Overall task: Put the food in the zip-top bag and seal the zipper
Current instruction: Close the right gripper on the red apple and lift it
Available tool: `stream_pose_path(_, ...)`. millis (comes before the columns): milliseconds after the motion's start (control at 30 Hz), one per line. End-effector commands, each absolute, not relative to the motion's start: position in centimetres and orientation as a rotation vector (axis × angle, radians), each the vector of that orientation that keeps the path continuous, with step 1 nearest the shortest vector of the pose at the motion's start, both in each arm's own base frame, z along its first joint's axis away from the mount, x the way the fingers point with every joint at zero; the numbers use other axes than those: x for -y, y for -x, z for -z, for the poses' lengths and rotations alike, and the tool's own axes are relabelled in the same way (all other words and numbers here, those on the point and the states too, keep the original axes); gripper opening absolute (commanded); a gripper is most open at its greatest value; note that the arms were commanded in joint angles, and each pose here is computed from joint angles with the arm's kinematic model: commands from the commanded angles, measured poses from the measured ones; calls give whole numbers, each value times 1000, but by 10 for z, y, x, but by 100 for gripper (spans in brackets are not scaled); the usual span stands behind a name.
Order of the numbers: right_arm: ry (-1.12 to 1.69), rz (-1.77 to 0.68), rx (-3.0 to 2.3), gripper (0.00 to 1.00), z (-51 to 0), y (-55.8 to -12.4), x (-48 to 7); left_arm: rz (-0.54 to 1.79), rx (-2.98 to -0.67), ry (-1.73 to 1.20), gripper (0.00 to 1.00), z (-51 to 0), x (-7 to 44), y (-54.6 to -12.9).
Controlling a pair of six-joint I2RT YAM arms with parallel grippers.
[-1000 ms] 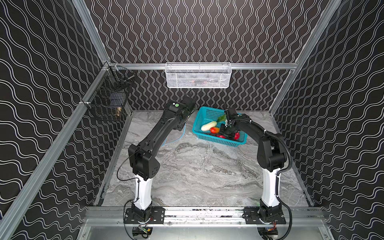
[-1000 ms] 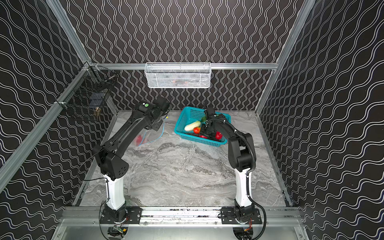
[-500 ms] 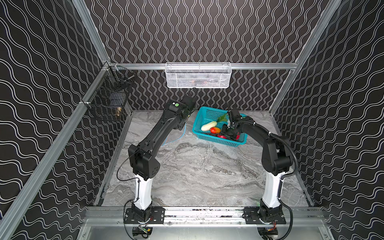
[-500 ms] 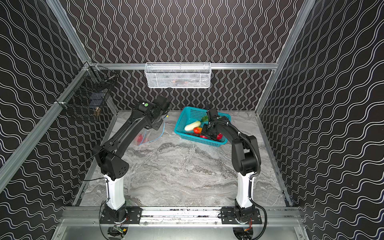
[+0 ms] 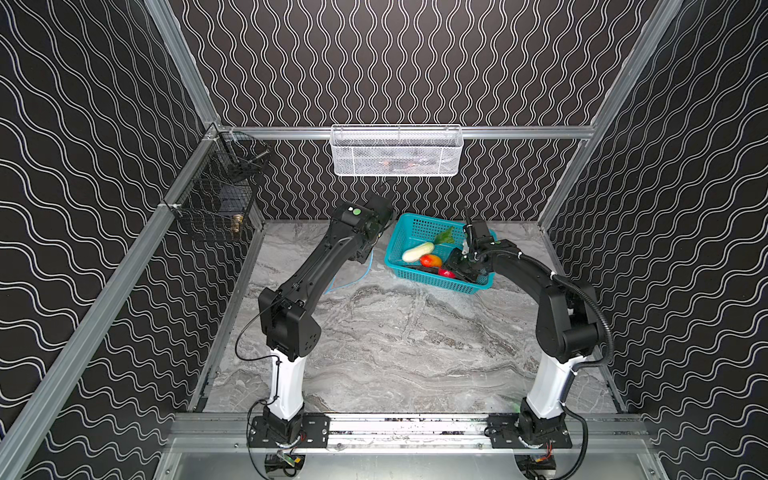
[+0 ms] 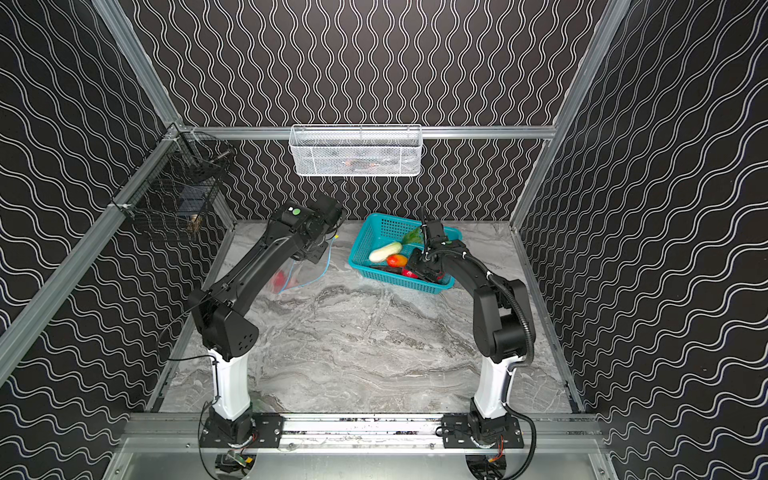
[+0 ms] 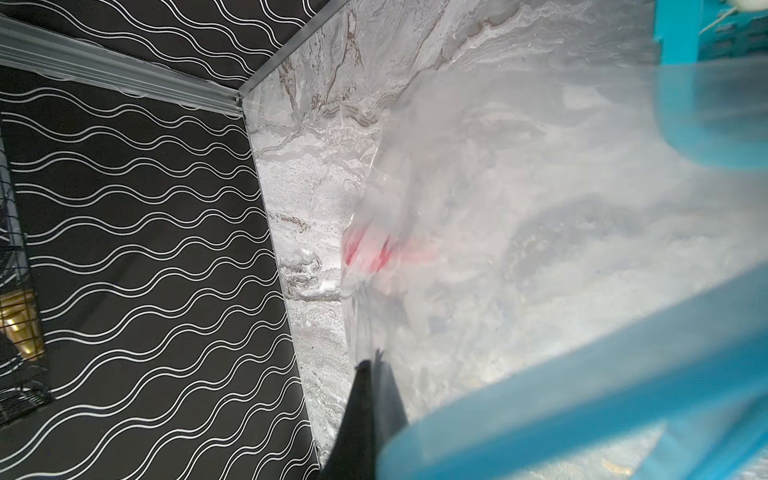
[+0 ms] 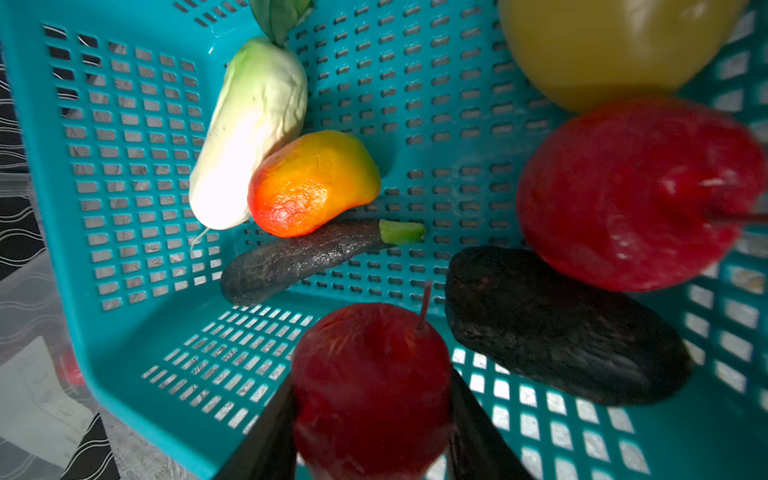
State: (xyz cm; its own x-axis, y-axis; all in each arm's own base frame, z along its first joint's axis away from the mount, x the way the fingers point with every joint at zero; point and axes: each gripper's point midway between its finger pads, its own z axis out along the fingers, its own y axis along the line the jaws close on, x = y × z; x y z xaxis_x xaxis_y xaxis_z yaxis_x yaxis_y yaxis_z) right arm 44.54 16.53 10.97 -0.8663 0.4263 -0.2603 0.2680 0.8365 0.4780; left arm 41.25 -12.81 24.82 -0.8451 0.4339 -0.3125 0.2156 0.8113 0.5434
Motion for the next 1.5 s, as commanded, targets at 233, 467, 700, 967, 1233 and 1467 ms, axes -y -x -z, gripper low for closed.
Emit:
stream_pose_path(233,-536,-719,-2543,36,-136,-452,-169,-688,-2576,-465,0,-246,130,-414)
stream_pose_path(467,-544,-771,-2486,35,-149,-448,-170,-690,-2577,-464,0,-245,130,-415)
stream_pose_path(700,-530,-841,-2424,35,-168,-446,-173,-691,-2575,-463,0,-246,130,-415)
stream_pose_path(967,-488,-946,-2361,35,-186,-442,-182,-687,-2574,-466,0,-246,131,-415)
stream_pose_path(1233,-459,-1051,-2266,35,-203,-434,-188,-678,-2579,-479,0,-245,134,-414)
stream_pose_path(1467,-446,-1120,-2209,35,-213,-425,-193,-672,-2582,-485,0,-243,135,-413)
